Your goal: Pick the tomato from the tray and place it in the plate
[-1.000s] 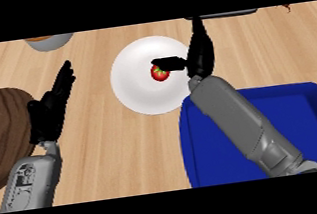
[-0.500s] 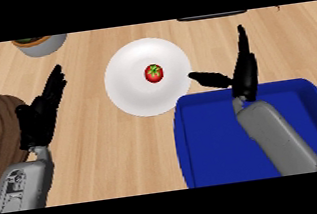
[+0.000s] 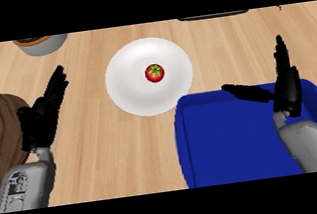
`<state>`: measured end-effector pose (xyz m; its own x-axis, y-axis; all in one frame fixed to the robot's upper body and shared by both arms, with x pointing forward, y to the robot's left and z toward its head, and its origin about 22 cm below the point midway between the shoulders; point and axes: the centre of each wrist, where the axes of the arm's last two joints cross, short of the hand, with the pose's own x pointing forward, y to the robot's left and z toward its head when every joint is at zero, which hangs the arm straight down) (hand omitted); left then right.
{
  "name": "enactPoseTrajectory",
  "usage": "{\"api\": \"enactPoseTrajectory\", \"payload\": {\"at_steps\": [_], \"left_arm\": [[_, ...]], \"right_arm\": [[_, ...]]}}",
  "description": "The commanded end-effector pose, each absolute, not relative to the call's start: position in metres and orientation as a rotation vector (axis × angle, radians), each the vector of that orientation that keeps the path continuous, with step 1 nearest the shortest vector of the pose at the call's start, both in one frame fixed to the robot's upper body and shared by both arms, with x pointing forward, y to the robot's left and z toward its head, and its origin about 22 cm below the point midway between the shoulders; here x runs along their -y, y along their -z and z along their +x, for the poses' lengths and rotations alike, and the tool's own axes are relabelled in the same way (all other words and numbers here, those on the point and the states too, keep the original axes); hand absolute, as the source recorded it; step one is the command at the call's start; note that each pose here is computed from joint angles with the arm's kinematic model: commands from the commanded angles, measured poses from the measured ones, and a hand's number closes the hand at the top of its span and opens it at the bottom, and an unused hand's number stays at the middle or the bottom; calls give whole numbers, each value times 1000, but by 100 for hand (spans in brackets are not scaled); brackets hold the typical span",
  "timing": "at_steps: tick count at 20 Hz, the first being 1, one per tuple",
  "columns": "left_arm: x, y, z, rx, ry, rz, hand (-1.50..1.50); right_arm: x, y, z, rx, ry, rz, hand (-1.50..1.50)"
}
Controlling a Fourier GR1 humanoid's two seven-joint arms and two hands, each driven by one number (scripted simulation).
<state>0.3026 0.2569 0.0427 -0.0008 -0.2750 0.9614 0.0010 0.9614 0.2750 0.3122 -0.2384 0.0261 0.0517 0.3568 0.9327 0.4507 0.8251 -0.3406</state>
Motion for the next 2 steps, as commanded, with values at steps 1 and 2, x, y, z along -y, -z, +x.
{"api": "enactPoseTrajectory", "payload": {"at_steps": [1, 2], "left_arm": [[-248, -46, 312, 1552, 205, 218, 0], [-237, -44, 298, 1576, 217, 230, 0]], "right_arm": [[269, -15, 303, 1538, 80, -643, -150], [276, -23, 287, 1578, 87, -659, -150]]}}
